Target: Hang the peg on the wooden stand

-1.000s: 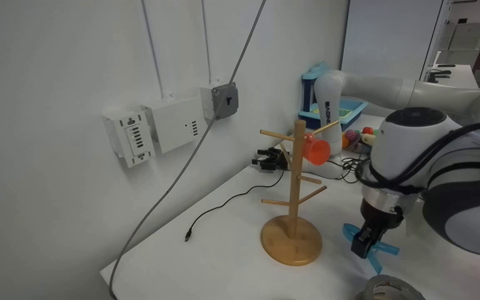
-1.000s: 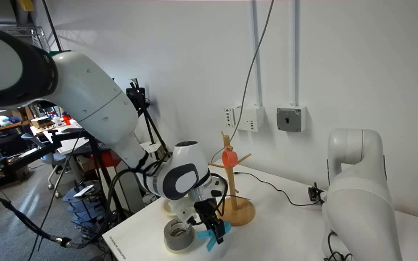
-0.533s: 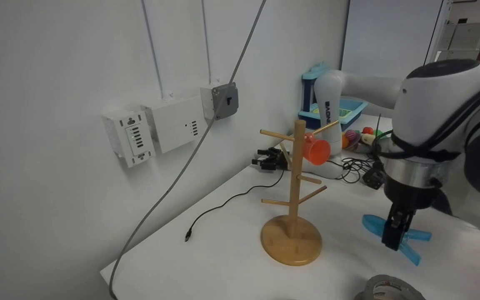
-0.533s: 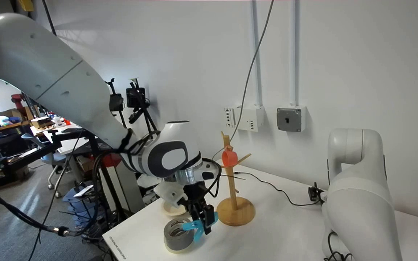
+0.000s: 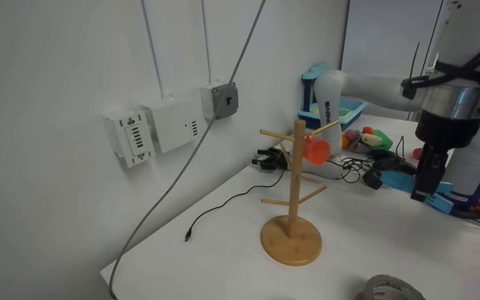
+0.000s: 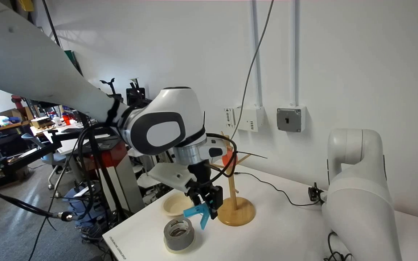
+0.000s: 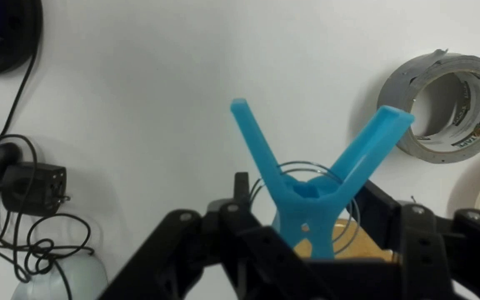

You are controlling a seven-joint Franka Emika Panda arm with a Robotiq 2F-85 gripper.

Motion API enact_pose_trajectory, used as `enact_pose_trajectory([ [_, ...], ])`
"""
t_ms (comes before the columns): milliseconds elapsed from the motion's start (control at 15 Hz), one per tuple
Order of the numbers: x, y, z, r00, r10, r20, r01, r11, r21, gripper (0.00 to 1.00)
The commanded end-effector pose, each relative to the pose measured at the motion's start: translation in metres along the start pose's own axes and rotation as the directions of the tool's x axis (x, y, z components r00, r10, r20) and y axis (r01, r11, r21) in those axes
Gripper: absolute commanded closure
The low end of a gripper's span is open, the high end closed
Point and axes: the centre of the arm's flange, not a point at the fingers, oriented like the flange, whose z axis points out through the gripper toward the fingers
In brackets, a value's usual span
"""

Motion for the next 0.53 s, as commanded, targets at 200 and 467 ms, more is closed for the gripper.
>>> enact_pose_trajectory([
  [200, -0.007, 0.024, -0.038, 0.994, -0.025, -0.106, 0.034, 0.995, 0.089, 0.64],
  [467, -0.007, 0.023, -0.038, 0.994, -0.03, -0.108, 0.04, 0.995, 0.094, 0.39],
])
